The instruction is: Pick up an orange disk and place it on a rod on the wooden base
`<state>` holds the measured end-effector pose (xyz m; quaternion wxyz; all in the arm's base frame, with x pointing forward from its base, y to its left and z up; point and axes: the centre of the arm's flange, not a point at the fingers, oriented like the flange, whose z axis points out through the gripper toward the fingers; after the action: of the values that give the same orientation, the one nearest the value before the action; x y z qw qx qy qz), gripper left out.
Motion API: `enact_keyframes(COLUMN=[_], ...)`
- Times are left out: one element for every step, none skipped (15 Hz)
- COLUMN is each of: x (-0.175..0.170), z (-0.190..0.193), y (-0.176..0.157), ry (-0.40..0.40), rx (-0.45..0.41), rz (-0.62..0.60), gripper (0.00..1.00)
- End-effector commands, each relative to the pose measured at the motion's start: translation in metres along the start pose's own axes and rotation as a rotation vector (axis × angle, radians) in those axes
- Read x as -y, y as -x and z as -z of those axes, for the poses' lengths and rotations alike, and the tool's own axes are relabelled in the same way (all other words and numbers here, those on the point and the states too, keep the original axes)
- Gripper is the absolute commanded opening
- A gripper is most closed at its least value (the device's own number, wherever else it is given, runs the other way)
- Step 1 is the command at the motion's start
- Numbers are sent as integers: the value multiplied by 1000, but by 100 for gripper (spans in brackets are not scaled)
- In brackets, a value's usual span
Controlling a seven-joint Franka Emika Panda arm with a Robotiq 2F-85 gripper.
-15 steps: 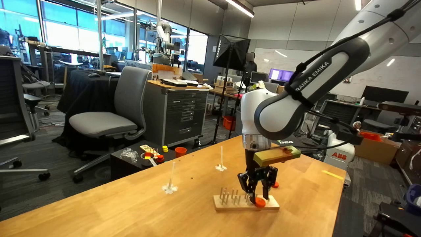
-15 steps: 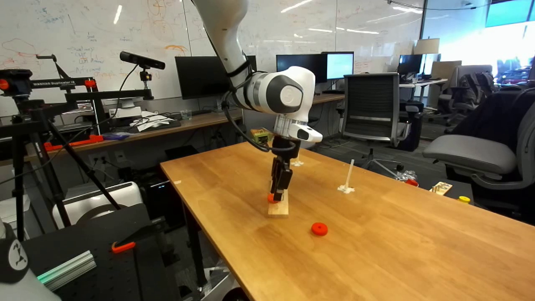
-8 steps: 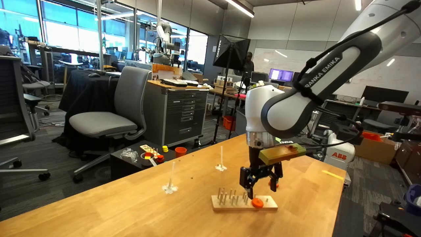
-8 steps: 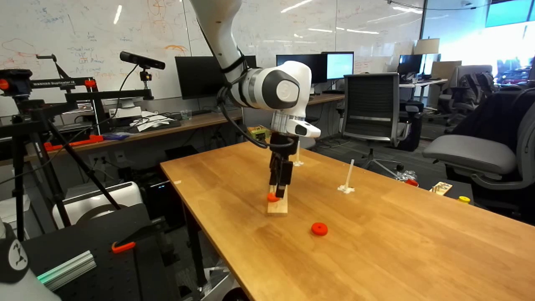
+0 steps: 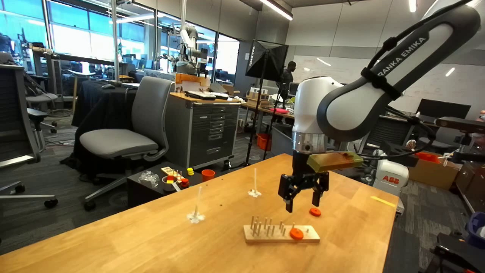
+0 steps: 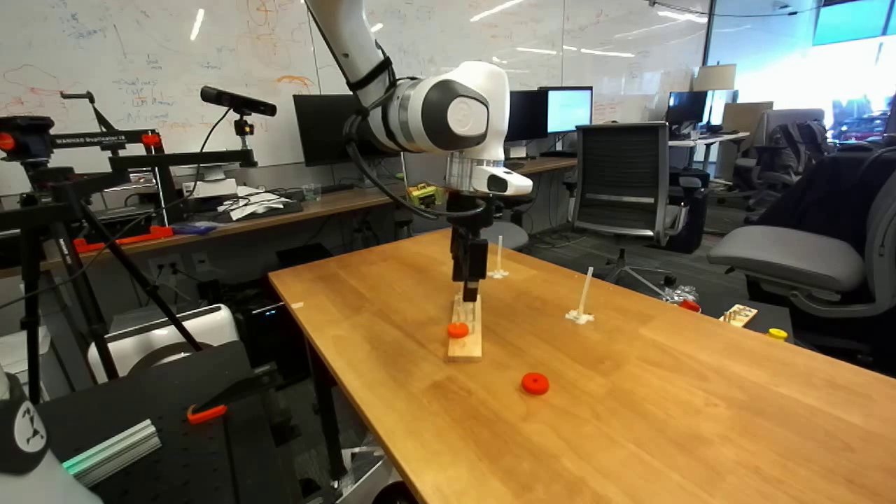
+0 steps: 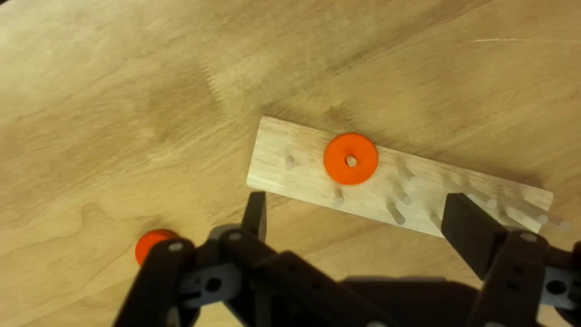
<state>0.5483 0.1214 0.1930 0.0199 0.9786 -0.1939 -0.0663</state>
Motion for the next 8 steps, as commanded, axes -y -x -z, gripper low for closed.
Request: enact_keyframes(x=[-7, -6, -6, -6, -6, -6, -6, -6], z=[25, 29, 33, 36, 39, 42, 44, 46], y=[18, 19, 20, 22, 24, 26, 27, 28], ry=[-37, -45, -53, -59, -66, -72, -79, -83], rx=[-66, -76, -84, -94, -101, -108, -113, -113], rz=[9, 8, 8, 8, 9, 10, 10, 10], gripper=[100, 100, 100, 100, 100, 100, 100, 100])
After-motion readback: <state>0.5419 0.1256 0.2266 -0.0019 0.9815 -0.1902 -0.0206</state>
